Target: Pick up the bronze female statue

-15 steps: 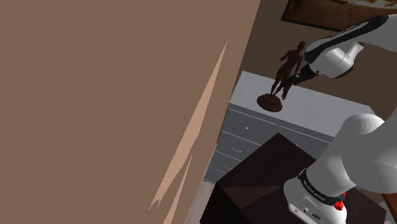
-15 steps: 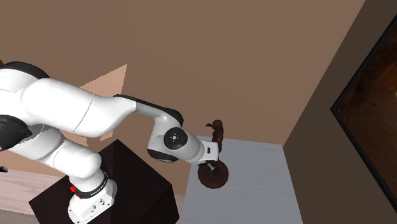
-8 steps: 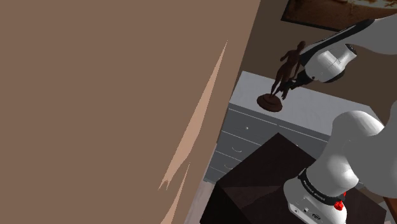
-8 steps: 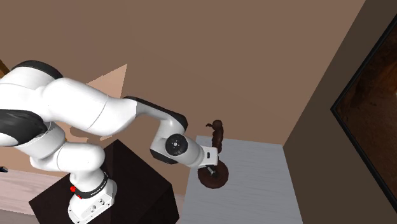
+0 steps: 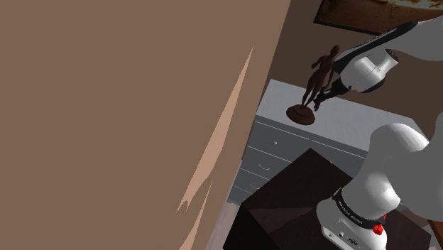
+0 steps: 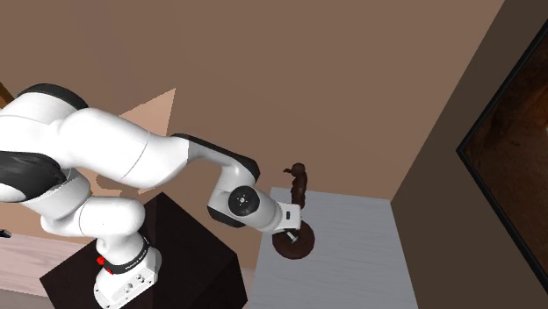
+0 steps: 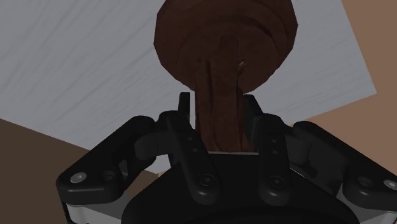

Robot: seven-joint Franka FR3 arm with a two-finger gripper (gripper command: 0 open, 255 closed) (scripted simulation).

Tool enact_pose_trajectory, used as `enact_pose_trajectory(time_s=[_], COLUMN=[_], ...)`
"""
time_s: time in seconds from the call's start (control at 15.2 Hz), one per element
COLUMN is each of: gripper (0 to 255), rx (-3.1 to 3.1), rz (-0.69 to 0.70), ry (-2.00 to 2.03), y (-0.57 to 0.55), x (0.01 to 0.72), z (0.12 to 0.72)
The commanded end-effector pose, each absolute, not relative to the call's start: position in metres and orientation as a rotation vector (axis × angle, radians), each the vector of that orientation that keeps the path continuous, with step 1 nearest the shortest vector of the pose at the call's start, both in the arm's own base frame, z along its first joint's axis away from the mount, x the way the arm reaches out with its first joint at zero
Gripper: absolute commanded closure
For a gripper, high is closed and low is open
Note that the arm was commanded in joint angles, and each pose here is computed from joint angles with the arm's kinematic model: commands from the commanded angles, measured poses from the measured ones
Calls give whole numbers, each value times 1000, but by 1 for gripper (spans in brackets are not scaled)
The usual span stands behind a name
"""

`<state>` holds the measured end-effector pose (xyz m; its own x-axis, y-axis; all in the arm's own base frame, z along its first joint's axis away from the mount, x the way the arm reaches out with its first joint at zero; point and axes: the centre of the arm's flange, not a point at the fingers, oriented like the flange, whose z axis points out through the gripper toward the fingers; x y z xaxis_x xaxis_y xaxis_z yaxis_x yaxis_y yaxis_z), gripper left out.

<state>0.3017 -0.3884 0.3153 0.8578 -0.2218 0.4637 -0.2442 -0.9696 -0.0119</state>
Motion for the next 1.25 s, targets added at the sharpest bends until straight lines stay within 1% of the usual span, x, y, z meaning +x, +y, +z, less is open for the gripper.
enact_pose_trajectory(time_s=[0.0,1.06,1.19], gripper=[255,255,255], rx=[2984,2984,2984], rz=[736,736,735], ry=[-371,-371,-371], y=[-388,-387,-387], x=[302,302,302], z=[315,394,395])
